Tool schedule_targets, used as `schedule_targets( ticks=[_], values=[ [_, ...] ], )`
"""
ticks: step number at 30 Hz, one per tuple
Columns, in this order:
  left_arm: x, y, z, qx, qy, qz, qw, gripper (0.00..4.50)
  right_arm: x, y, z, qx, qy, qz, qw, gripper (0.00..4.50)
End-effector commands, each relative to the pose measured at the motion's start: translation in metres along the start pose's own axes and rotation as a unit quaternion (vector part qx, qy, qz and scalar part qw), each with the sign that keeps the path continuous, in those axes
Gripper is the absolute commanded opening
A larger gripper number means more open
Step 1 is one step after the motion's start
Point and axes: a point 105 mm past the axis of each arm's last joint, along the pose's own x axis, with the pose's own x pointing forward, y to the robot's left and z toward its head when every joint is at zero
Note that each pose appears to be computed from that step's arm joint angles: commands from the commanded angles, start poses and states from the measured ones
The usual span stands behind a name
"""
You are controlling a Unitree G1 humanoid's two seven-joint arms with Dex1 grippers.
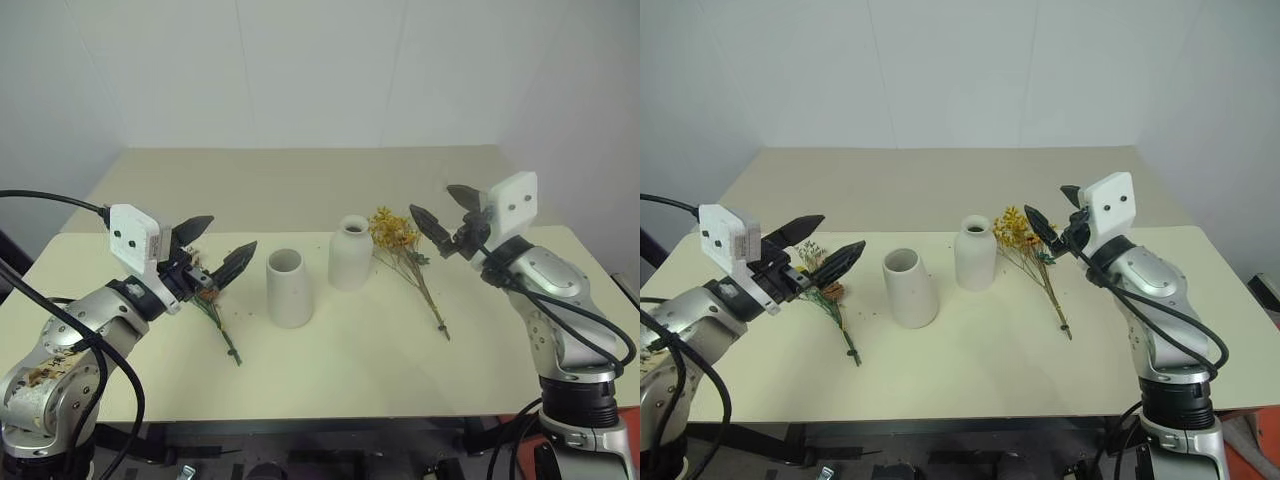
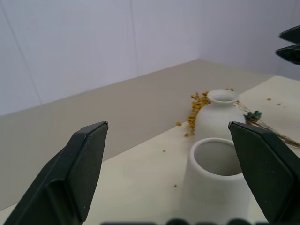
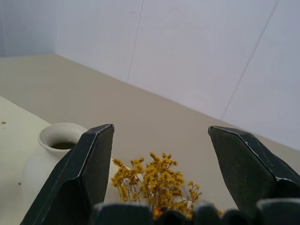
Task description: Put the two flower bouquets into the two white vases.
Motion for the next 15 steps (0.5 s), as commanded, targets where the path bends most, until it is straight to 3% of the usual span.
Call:
schedule_targets(
  ticks=[1, 4, 10, 15],
  values=[
    [-0.002, 0.0, 0.015, 0.024, -0.025, -0.007, 0.999, 4.5, 0.001, -0.006, 0.015, -0.019, -0.027, -0.013, 0.999, 3.81],
    [-0.002, 0.002, 0.014, 0.03, -0.018, -0.008, 0.999, 4.5, 0.004, -0.01, 0.011, -0.028, -0.011, -0.023, 0.999, 3.81],
    [-0.006, 0.013, 0.0, 0.084, 0.064, -0.003, 0.994, 4.5, 0.004, -0.025, 0.006, -0.029, 0.039, -0.013, 0.999, 3.81],
    [0.006, 0.0, 0.016, 0.088, 0.037, -0.069, 0.993, 4.5, 0.007, -0.032, 0.0, -0.029, 0.099, -0.006, 0.995, 3.81]
  ],
)
